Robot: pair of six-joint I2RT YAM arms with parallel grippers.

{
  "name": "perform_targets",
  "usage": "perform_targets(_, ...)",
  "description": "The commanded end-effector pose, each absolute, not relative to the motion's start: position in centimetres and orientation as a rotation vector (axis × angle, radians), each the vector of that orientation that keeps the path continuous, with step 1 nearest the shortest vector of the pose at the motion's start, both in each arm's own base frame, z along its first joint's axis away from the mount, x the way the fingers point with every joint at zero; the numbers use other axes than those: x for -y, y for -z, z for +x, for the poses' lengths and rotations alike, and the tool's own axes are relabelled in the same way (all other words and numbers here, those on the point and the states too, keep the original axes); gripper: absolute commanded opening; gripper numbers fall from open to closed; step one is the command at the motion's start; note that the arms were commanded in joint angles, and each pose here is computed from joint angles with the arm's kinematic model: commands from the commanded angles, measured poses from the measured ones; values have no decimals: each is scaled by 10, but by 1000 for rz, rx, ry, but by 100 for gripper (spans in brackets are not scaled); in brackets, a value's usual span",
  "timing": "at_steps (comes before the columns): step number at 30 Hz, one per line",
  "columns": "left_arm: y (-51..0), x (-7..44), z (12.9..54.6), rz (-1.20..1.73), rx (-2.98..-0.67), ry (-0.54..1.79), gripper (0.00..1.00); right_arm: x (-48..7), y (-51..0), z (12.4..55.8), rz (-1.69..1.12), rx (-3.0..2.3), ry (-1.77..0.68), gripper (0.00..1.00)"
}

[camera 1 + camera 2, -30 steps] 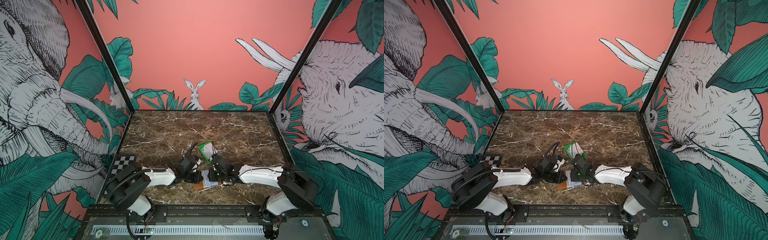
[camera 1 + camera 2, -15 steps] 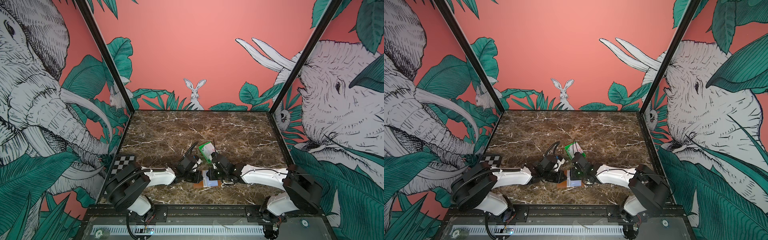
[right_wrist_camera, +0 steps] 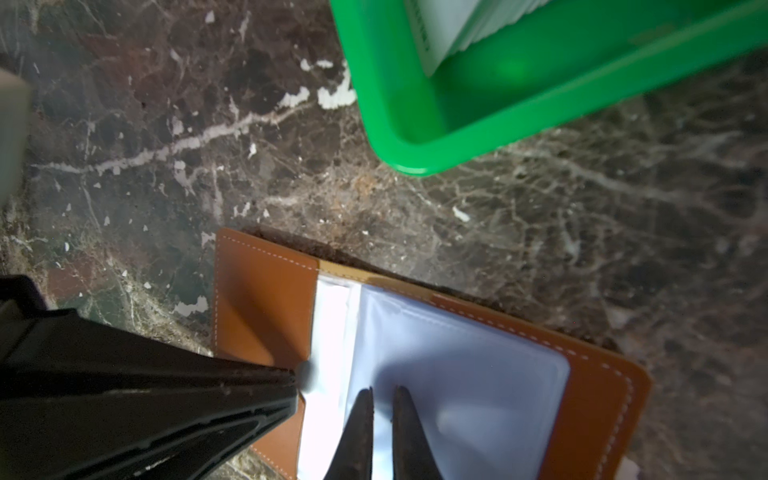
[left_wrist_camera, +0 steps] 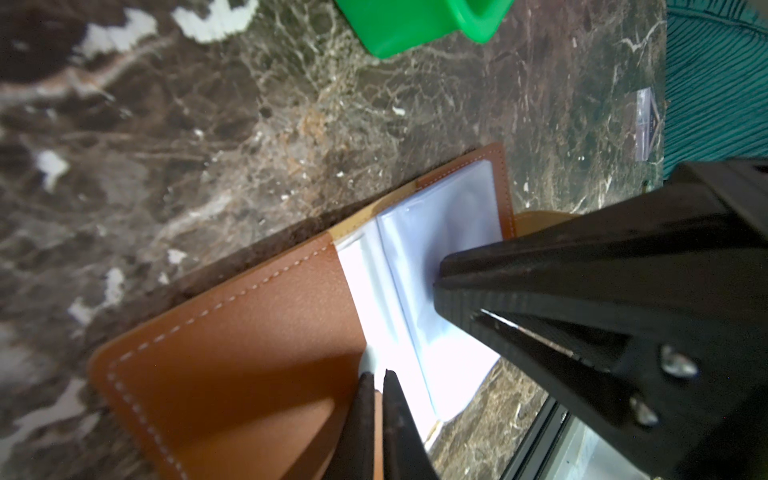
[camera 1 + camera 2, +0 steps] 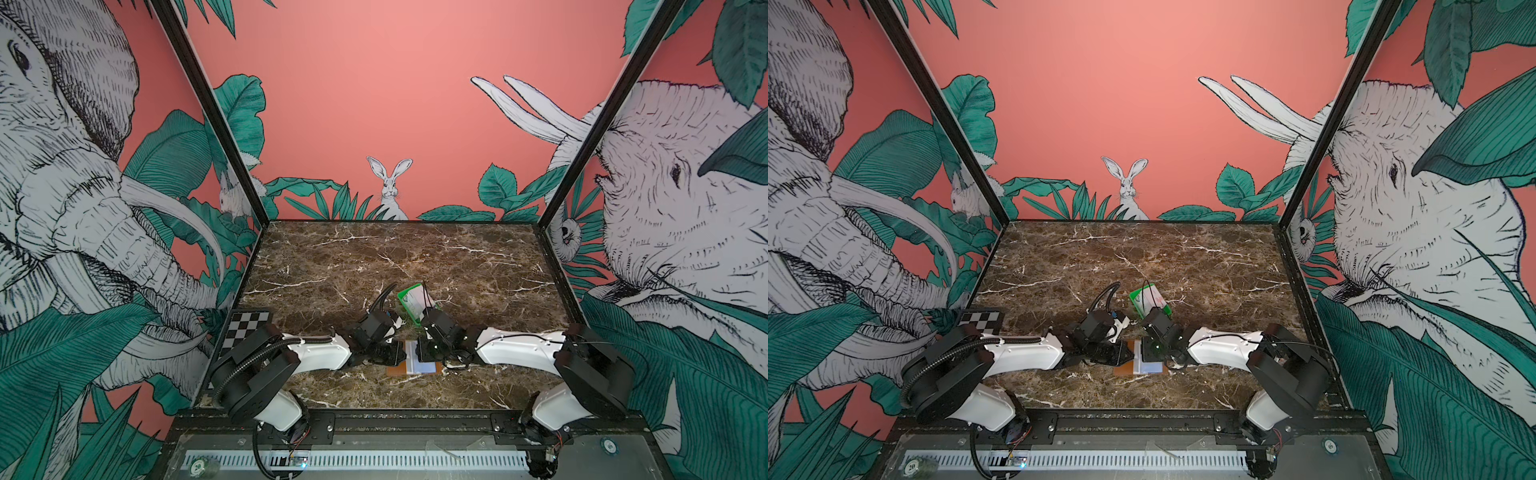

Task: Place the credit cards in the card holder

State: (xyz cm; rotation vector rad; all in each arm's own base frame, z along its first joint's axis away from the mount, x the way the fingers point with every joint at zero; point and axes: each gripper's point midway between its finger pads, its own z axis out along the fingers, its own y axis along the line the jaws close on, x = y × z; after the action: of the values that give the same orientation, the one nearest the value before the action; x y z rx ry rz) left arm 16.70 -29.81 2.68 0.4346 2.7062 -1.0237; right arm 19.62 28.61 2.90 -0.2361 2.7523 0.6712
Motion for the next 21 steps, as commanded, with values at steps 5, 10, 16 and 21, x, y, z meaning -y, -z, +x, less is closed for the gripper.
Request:
perform_targets(5, -25, 296, 166, 396, -2713, 1024, 9, -286, -48, 196, -305, -2708, -699, 12)
perform_targets(10, -25, 295, 167, 382, -2712, 1024, 9, -279, -37, 192, -268, -2753, -660, 12)
perform_targets(16, -23, 294, 166, 365, -2711, 1028, 8, -265, -19, 187, -228, -2810, -569, 12)
perform_targets(21, -22, 293, 167, 354, -2711, 1024, 8, -262, -20, 190, -226, -2809, -534, 11)
